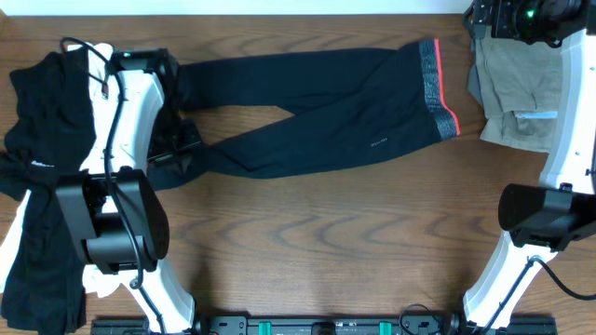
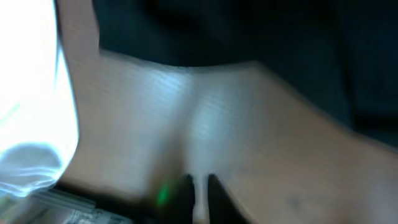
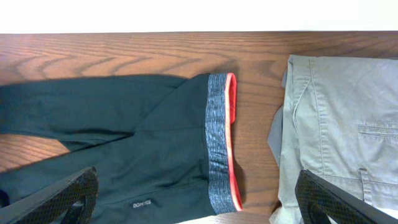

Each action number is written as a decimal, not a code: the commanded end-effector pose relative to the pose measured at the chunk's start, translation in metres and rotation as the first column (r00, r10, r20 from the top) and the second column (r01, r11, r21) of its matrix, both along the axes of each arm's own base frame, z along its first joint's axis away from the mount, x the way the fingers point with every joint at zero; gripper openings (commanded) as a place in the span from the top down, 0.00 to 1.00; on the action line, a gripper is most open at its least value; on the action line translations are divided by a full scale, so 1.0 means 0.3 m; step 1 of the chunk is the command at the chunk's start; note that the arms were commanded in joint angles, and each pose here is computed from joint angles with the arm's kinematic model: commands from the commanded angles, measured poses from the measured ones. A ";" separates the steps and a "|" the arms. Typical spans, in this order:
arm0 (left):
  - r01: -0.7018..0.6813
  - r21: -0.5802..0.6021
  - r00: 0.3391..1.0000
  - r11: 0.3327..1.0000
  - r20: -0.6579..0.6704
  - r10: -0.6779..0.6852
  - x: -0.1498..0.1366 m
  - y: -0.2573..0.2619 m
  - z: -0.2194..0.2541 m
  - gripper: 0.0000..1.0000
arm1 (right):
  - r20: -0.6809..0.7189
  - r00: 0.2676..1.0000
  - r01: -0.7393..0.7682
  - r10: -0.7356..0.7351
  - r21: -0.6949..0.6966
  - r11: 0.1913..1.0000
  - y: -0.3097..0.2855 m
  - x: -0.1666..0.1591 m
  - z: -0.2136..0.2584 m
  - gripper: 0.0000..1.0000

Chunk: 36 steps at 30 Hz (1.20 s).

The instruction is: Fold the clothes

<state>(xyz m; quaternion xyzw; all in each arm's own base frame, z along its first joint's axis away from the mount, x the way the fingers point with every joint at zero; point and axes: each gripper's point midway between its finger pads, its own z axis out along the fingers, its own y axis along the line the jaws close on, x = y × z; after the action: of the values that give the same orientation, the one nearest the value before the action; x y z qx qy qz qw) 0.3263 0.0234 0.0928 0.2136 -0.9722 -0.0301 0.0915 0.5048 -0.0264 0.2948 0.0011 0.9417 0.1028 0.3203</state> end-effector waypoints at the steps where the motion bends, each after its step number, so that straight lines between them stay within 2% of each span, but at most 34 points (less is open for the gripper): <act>1: -0.016 0.034 0.998 0.999 0.058 0.014 0.048 0.036 -0.027 0.63 | 0.003 1.000 -0.010 0.010 -0.013 1.000 -0.006 0.003 -0.004 0.01; 2: -0.021 0.033 0.996 0.999 0.084 0.018 0.074 0.040 -0.039 0.50 | 0.003 1.000 -0.010 0.010 -0.013 1.000 -0.006 0.004 -0.004 0.01; 3: -0.023 0.025 0.994 0.999 0.108 0.020 0.098 0.037 -0.048 0.44 | 0.003 1.000 -0.010 0.010 -0.013 1.000 -0.006 0.003 -0.004 0.01; 6: -0.025 0.022 0.989 0.999 0.144 0.021 0.146 0.038 -0.084 0.38 | 0.000 1.000 -0.010 0.010 -0.012 1.000 -0.006 0.001 -0.005 0.01; 16: -0.075 0.024 0.994 0.997 0.084 0.073 0.171 0.053 -0.246 0.38 | -0.001 1.000 -0.010 0.010 -0.011 1.000 -0.004 0.001 -0.006 0.01; 23: -0.093 0.025 0.989 0.995 0.117 0.089 0.207 0.069 -0.274 0.38 | -0.007 1.000 -0.010 0.010 -0.010 1.000 -0.004 -0.003 -0.009 0.01; 24: -0.099 0.025 0.988 0.995 0.125 0.095 0.213 0.072 -0.275 0.39 | -0.008 1.000 -0.010 0.010 -0.010 1.000 -0.004 -0.004 -0.009 0.01; 25: -0.105 0.026 0.986 0.994 0.130 0.101 0.217 0.074 -0.275 0.45 | -0.008 1.000 -0.010 0.010 -0.010 1.000 -0.004 -0.004 -0.009 0.01; 26: -0.106 0.026 0.986 0.994 0.132 0.102 0.218 0.074 -0.275 0.56 | -0.008 1.000 -0.010 0.010 -0.010 1.000 -0.004 -0.004 -0.009 0.01; 28: -0.106 0.026 0.987 0.994 0.127 0.102 0.214 0.073 -0.275 0.88 | -0.008 1.000 -0.010 0.010 -0.010 1.000 -0.004 -0.004 -0.009 0.01; 29: -0.106 0.026 0.987 0.994 0.123 0.102 0.211 0.073 -0.275 0.94 | -0.008 1.000 -0.010 0.010 -0.010 1.000 -0.004 -0.004 -0.009 0.01; 36: -0.112 0.026 0.990 0.993 0.089 0.109 0.176 0.079 -0.239 0.94 | -0.008 1.000 -0.010 0.010 -0.010 1.000 -0.004 -0.004 -0.009 0.01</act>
<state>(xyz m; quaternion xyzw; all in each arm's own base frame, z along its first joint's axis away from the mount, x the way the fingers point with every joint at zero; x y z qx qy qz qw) 0.3816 0.0410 0.0142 0.2596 -0.9642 -0.0264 0.0466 0.5035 -0.0262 0.2939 -0.0006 0.9427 0.1025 0.3175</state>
